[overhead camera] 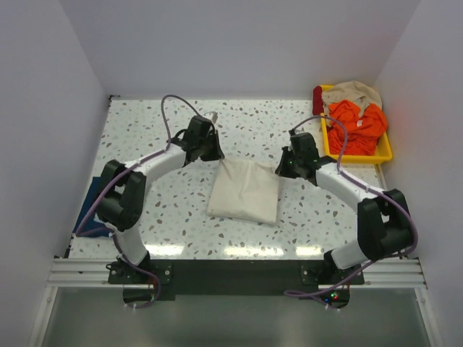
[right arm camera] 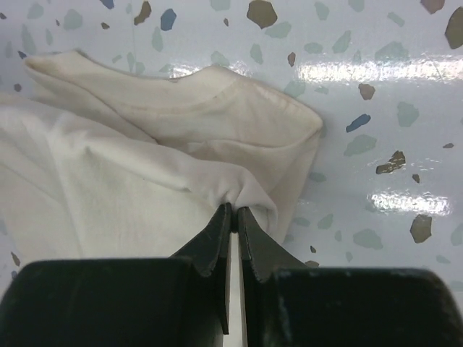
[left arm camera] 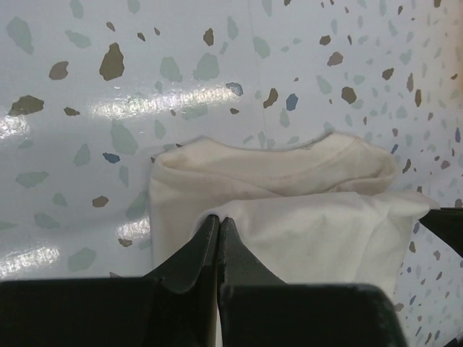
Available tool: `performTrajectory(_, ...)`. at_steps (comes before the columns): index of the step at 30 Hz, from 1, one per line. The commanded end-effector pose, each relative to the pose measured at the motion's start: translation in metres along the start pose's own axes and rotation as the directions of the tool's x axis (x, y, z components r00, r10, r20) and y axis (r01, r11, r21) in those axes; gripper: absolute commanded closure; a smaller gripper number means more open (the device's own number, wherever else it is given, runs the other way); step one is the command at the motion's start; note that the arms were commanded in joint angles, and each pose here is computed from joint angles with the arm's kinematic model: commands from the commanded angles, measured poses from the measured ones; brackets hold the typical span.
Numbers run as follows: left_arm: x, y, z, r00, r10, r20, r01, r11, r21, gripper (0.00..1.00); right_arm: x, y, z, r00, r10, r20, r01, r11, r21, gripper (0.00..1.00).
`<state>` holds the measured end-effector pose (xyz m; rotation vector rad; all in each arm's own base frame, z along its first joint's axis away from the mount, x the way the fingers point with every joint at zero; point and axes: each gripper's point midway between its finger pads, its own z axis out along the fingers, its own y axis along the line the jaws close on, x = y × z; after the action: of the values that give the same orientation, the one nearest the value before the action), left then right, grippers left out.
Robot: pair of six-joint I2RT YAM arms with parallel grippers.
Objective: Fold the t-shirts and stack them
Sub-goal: Fold the tshirt
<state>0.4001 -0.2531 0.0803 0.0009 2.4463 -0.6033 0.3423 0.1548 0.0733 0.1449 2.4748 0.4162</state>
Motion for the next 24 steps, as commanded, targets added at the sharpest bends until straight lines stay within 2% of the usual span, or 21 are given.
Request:
performTrajectory(1, -0.037, -0.007, -0.034, 0.99, -0.027, 0.137, 0.025, 1.0, 0.014, 1.0, -0.031, 0.008, -0.029, 0.995, 0.012, 0.096, -0.013, 1.0, 0.01, 0.97)
performTrajectory(4, -0.041, 0.004, -0.036, 0.989, -0.045, 0.143, 0.048, 0.999, -0.014, 1.0, -0.039, 0.004, -0.031, 0.993, 0.001, 0.119, -0.006, 0.999, 0.041, 0.96)
performTrajectory(9, -0.049, 0.02, -0.014, 0.989, -0.078, 0.13, 0.081, 0.997, -0.015, 1.0, -0.05, -0.009, -0.001, 0.997, -0.003, 0.081, -0.003, 0.997, 0.078, 0.97)
performTrajectory(13, -0.062, 0.024, 0.012, 0.987, -0.081, 0.136, 0.079, 0.997, 0.021, 1.0, -0.068, -0.023, 0.028, 0.997, 0.039, 0.07, -0.045, 0.996, 0.08, 0.97)
performTrajectory(15, -0.069, 0.024, 0.02, 0.987, -0.086, 0.138, 0.077, 0.995, 0.068, 0.98, -0.074, -0.027, 0.038, 0.996, 0.067, 0.06, -0.07, 0.996, 0.049, 0.94)
performTrajectory(16, -0.078, 0.021, 0.021, 0.983, -0.082, 0.162, 0.068, 0.993, 0.092, 0.91, -0.079, -0.027, 0.047, 0.996, 0.077, 0.052, -0.079, 0.996, 0.047, 0.91)
performTrajectory(17, -0.083, 0.022, 0.021, 0.982, -0.088, 0.169, 0.073, 0.993, 0.097, 0.71, -0.082, -0.032, 0.05, 0.995, 0.086, 0.045, -0.088, 0.995, 0.056, 0.87)
performTrajectory(18, -0.099, 0.022, 0.018, 0.977, -0.093, 0.192, 0.072, 0.991, 0.11, 0.65, -0.084, -0.034, 0.052, 0.995, 0.091, 0.036, -0.093, 0.994, 0.059, 0.73)
performTrajectory(19, -0.104, 0.021, 0.014, 0.976, -0.093, 0.197, 0.071, 0.99, 0.119, 0.56, -0.089, -0.033, 0.051, 0.995, 0.095, 0.031, -0.097, 0.994, 0.059, 0.64)
performTrajectory(21, -0.123, 0.02, -0.004, 0.965, -0.085, 0.248, 0.058, 0.992, 0.114, 0.46, -0.095, -0.031, 0.044, 0.995, 0.091, 0.04, -0.093, 0.994, 0.06, 0.48)
performTrajectory(22, -0.125, 0.021, -0.011, 0.963, -0.084, 0.256, 0.058, 0.993, 0.106, 0.4, -0.096, -0.031, 0.039, 0.995, 0.088, 0.052, -0.092, 0.994, 0.064, 0.47)
performTrajectory(24, -0.133, 0.02, -0.03, 0.953, -0.077, 0.292, 0.054, 0.995, 0.087, 0.4, -0.105, -0.028, 0.021, 0.992, 0.087, 0.09, -0.092, 0.994, 0.059, 0.46)
